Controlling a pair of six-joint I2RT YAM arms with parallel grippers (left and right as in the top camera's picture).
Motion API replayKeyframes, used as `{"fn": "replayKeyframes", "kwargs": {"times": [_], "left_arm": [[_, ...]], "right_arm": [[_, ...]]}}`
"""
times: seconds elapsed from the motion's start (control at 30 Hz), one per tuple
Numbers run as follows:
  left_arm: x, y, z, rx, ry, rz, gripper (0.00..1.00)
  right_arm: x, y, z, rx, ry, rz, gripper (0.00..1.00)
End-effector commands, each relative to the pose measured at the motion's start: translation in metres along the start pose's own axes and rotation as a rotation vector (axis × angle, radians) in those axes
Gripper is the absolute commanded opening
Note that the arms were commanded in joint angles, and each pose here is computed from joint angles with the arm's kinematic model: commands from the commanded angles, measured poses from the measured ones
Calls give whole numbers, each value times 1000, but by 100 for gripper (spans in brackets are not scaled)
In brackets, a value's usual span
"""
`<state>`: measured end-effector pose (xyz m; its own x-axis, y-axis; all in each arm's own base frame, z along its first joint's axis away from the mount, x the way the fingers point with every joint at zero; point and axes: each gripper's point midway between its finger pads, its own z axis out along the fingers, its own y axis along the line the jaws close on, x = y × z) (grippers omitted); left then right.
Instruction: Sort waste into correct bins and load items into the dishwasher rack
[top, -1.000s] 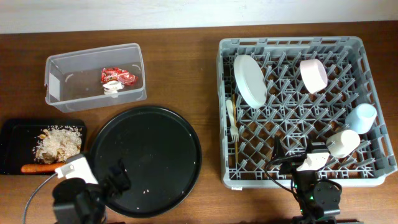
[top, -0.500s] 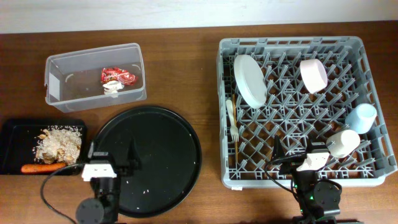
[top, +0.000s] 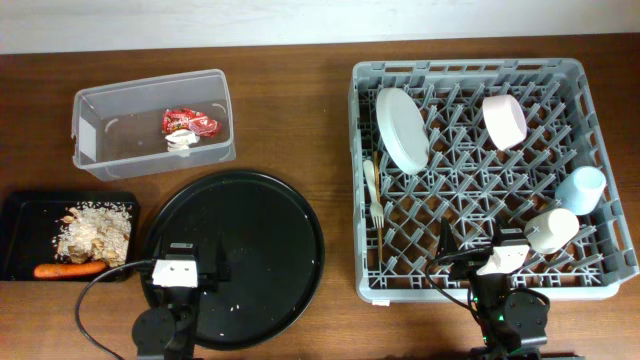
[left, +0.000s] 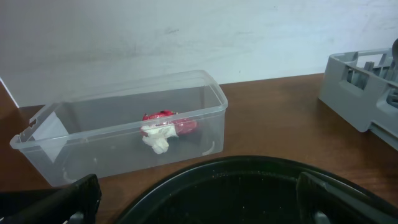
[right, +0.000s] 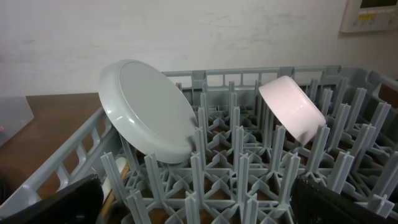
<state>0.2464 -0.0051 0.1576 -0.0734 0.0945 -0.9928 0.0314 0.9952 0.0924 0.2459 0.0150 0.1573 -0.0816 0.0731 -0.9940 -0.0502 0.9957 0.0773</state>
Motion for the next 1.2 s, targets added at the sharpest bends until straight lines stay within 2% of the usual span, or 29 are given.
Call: {"fn": "replayKeyframes", "kwargs": {"times": [0.0, 1.17], "left_arm": [[0, -1, 0, 10, -2, 1, 99], [6, -1, 1, 6, 25, 4, 99]], "right_arm": [[2, 2, 0, -9, 4, 0, 99], [2, 2, 0, -9, 4, 0, 99]]}}
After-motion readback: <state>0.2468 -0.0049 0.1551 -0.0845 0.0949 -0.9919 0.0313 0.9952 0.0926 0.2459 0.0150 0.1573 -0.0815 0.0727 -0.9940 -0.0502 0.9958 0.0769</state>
